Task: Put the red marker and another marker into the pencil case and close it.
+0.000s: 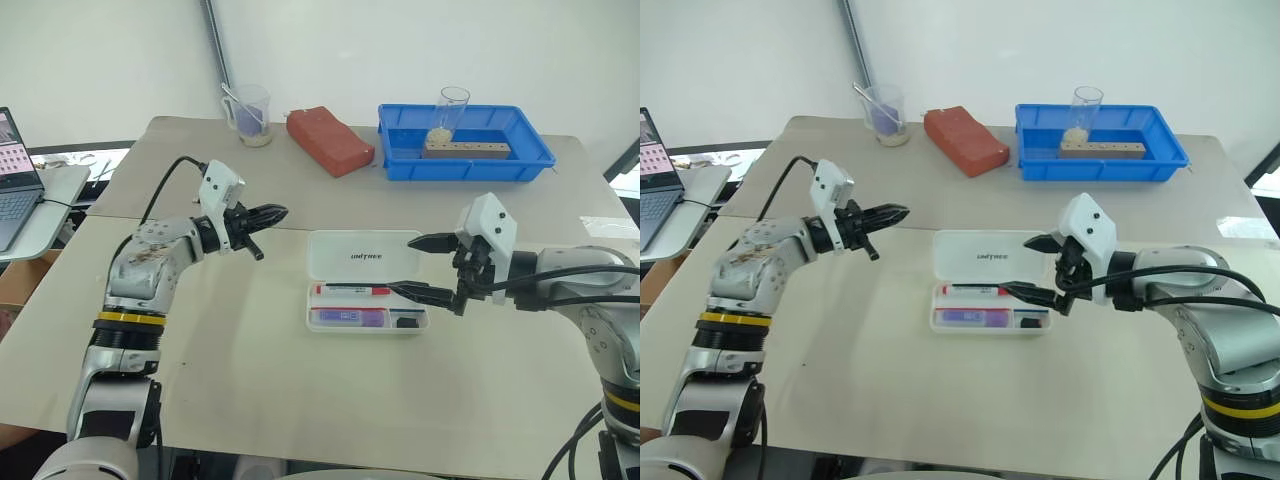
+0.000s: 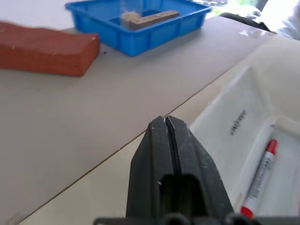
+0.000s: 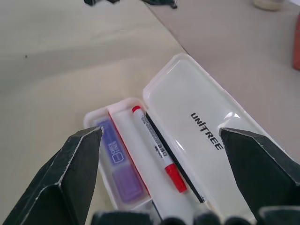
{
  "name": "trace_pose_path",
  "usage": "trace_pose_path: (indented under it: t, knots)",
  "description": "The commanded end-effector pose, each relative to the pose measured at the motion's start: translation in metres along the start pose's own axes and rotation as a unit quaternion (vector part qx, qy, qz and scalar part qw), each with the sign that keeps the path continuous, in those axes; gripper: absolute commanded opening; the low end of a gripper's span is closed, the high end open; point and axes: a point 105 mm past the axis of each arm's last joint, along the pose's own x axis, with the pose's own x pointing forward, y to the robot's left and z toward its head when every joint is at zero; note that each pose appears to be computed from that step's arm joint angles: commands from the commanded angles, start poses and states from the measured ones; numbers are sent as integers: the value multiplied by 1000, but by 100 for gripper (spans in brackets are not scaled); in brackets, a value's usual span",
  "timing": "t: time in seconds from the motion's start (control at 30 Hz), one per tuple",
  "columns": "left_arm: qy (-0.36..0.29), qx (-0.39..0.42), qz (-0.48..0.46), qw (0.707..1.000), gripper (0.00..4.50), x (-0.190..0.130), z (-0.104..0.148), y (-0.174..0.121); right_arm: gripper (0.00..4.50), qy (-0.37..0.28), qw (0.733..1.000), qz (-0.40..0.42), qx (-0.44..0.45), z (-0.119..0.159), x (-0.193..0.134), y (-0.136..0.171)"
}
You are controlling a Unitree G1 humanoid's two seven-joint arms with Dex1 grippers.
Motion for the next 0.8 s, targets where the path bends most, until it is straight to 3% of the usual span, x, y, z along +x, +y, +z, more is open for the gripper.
trace_pose_path:
  t: [0.03, 0.4, 0.6, 0.8]
  knots:
    - [11, 8, 13, 1000, 7, 14, 1, 8, 440, -31, 999, -26, -20, 23, -5, 3]
    - [62, -30, -103, 992, 7, 53, -17, -21, 440, -32, 997, -63, -5, 24, -12, 2]
    - [59, -12, -223, 973, 7, 38, 1, -48, 440, -20, 998, -59, 1, 23, -20, 0]
    - [131, 97, -342, 925, 7, 9, -23, -98, 440, 35, 999, -4, 21, 3, -28, 12]
